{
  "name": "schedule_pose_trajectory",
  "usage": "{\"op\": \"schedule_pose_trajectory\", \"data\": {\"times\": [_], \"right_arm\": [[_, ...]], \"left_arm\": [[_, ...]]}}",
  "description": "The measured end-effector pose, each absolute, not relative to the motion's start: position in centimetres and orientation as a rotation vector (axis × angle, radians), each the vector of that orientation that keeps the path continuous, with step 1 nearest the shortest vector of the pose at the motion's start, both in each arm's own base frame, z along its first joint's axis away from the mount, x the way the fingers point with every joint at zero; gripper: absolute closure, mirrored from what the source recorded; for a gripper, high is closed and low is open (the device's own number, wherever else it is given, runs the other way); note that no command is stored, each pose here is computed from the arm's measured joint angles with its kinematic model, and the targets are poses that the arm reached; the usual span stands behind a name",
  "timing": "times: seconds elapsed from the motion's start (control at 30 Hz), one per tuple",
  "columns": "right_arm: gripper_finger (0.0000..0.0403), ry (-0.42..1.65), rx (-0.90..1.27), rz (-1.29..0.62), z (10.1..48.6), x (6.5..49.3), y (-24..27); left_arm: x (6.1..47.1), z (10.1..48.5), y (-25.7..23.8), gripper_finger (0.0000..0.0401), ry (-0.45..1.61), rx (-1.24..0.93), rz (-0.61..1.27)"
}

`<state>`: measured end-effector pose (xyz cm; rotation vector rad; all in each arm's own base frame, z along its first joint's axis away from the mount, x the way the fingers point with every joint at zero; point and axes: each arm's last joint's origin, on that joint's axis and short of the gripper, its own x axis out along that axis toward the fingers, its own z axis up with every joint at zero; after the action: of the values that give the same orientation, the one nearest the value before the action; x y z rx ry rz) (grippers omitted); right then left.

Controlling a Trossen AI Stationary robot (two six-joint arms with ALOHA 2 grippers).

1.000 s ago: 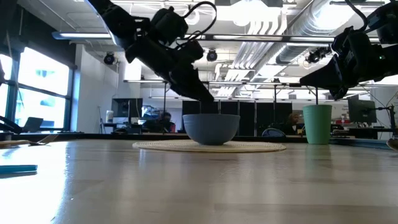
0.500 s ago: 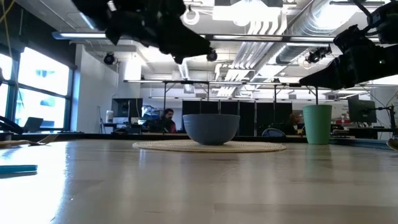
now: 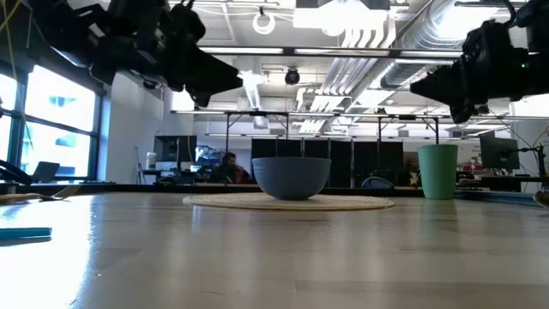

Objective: Pick & Place Utensil
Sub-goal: Put the green cup on the brown placemat to the top right of the blue bowl

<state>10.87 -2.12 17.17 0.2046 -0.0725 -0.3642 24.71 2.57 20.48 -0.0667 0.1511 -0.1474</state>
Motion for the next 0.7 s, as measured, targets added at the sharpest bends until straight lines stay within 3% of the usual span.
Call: {"op": "schedule_pose_trajectory", "data": {"times": [0.37,0.7], "right_arm": [[0.0401,0.074,0.214,-0.887,17.9,11.9,-3.2],[0.0396,0.333,0.273,-1.122,19.1,13.8,-3.7]], "left_arm": [[24.5,20.6,2.6,0.0268,0.146,-0.066,-0.139],[24.5,20.4,2.6,0.0268,0.167,-0.092,-0.137]]}}
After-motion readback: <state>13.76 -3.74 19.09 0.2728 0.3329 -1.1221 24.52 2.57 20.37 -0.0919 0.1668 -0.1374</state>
